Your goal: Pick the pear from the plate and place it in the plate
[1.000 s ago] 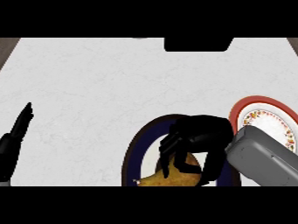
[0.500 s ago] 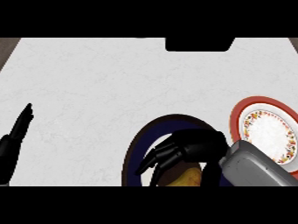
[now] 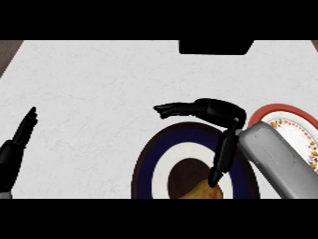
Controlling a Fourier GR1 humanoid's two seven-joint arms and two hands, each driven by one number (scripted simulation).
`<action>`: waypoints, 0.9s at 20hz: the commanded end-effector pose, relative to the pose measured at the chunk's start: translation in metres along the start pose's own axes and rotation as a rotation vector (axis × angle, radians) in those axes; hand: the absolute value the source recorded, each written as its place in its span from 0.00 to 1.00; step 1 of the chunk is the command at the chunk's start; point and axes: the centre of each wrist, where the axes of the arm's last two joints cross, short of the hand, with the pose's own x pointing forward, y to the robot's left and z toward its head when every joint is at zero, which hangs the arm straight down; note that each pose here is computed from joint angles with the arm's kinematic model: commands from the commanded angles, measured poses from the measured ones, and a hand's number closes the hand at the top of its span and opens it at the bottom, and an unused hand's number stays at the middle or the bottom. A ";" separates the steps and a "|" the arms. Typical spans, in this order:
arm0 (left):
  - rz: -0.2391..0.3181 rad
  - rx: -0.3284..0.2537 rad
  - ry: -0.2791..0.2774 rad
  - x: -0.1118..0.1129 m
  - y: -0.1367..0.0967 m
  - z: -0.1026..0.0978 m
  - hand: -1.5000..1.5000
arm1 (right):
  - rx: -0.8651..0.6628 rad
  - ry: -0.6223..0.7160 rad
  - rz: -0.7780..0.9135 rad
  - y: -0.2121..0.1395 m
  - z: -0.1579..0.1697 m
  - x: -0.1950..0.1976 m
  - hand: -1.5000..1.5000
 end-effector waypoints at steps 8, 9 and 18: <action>-0.010 -0.030 -0.050 0.011 0.001 -0.011 0.50 | -0.137 -0.080 -0.234 -0.086 0.026 -0.016 0.00; -0.005 -0.047 -0.044 0.004 -0.002 -0.007 0.50 | -0.161 -0.095 -0.235 -0.094 0.039 -0.011 0.00; 0.013 -0.043 -0.066 0.015 -0.024 -0.021 0.50 | -0.165 -0.084 -0.185 -0.109 0.035 0.001 0.00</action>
